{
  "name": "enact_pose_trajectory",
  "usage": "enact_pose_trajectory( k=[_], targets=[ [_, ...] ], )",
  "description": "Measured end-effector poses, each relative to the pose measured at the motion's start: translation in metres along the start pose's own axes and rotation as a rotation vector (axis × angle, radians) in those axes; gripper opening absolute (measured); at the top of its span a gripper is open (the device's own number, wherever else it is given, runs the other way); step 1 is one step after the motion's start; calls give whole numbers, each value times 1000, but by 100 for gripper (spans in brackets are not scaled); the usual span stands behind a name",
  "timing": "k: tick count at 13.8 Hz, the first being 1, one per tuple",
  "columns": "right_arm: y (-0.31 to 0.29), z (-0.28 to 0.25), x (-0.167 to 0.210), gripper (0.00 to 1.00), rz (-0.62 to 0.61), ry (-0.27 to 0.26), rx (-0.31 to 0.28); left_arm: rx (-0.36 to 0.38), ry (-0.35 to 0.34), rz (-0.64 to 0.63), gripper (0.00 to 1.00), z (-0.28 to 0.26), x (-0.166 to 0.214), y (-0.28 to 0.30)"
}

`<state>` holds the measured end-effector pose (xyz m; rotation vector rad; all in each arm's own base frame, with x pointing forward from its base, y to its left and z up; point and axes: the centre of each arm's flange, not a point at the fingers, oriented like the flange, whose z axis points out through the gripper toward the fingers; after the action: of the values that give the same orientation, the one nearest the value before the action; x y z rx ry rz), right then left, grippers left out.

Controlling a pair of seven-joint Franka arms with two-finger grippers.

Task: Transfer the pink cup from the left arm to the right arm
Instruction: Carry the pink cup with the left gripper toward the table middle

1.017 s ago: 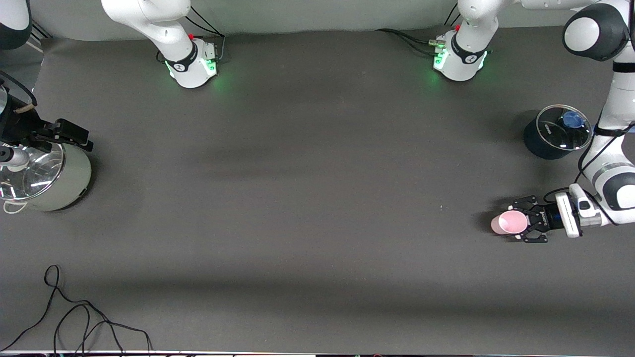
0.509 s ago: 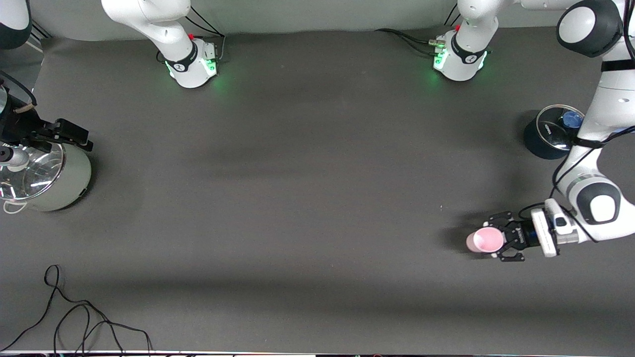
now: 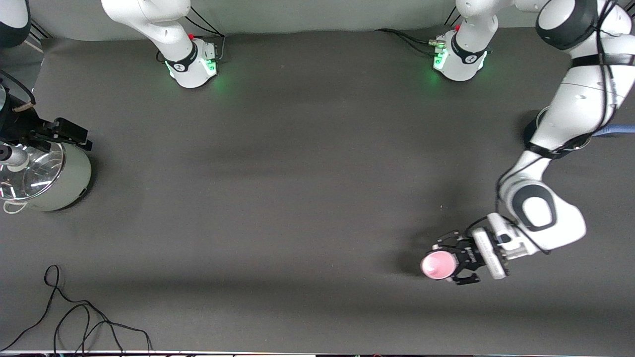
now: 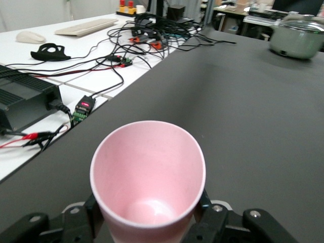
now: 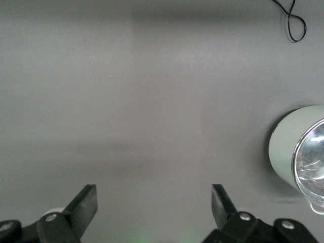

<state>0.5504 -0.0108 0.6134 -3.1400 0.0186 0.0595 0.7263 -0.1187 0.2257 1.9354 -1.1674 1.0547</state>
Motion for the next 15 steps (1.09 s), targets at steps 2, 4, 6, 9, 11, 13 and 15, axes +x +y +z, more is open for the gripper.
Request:
enact_pose_trajectory(
  k=[2, 4, 6, 9, 11, 13, 15],
  targets=[
    [0, -2, -1, 100, 0, 3, 0, 71, -20, -45, 70, 39, 33, 28],
    [0, -3, -2, 100, 0, 6, 0, 137, -27, -100, 70, 72, 62, 57],
    [0, -5, -3, 100, 0, 8, 1, 218, -20, -151, 70, 102, 92, 90],
    [0, -5, -3, 100, 0, 9, 1, 326, 14, -247, 70, 150, 134, 161],
    [0, -6, -3, 100, 0, 11, 1, 351, 24, -275, 70, 172, 144, 195],
    [0, -7, -4, 100, -1, 14, 1, 350, 31, -267, 70, 183, 153, 216],
    [-1, -9, -5, 100, -2, 16, 1, 355, 57, -242, 70, 194, 171, 242]
  ],
)
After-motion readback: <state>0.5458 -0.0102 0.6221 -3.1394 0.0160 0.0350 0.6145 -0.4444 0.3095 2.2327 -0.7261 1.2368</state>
